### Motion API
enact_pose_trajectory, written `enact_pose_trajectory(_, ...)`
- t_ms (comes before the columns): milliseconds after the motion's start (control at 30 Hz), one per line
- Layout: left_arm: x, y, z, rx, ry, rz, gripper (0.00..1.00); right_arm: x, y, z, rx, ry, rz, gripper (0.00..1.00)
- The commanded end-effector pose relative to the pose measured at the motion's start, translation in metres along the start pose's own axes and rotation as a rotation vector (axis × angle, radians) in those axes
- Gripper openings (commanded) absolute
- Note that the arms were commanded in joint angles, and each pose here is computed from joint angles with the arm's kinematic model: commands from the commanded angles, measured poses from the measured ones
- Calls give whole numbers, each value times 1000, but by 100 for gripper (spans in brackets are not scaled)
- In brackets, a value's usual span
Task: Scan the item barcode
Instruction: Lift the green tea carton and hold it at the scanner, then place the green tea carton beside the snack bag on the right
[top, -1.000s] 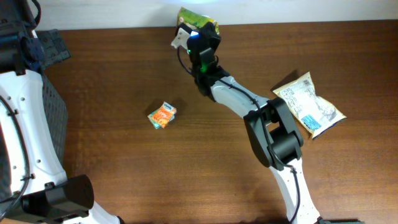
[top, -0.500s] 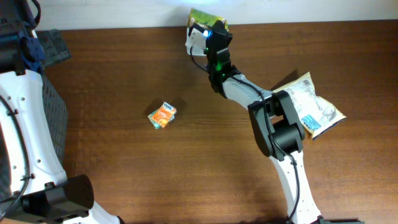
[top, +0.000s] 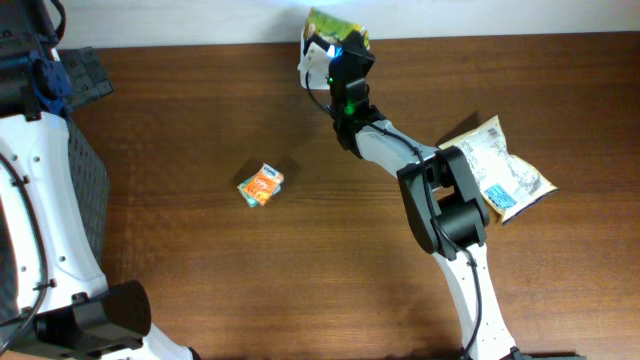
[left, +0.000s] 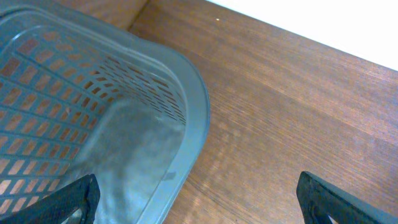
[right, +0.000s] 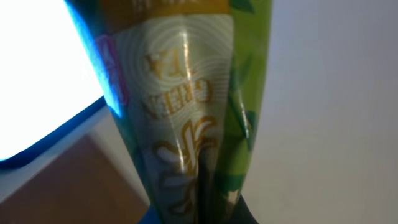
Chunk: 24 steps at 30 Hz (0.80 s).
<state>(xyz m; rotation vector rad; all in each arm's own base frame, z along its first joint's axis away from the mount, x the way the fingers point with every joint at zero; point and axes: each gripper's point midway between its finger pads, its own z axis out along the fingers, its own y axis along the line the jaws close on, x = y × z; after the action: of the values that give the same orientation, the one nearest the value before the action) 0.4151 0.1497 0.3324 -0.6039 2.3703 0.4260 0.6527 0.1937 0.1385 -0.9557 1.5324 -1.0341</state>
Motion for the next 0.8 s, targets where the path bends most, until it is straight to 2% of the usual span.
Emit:
enact_pose_trajectory(0,0,2,1,-4,3,-13,99,-37,-105,-34,30,-65,185,4)
enact_pose_trajectory(133,0,2,1,-4,3,-13,99,-46,-178,-89,-90,-109,417,4)
enact_pose_trajectory(233,0,2,1,-4,3,-13,99,-42,-213,-143,-247,-102,782,4)
enact_pose_trajectory(300,0,2,1,-4,3,-13,99,-13,-210,-181,-400,48,1031,4)
enact_pose_trajectory(367,0,2,1,-4,3,-13,99,26,-196,-200,-448,244,1134,4)
enact_pose_trajectory(433,0,2,1,-4,3,-13,99,93,-165,-220,-478,569,1187,4)
enact_pose_trajectory(533,0,2,1,-4,3,-13,99,155,-115,-236,-598,881,1175,4)
enact_pose_trajectory(667,0,2,1,-4,3,-13,99,197,-42,-237,-762,1046,1062,4)
enact_pose_trajectory(767,0,2,1,-4,3,-13,99,211,17,-239,-907,1078,937,5)
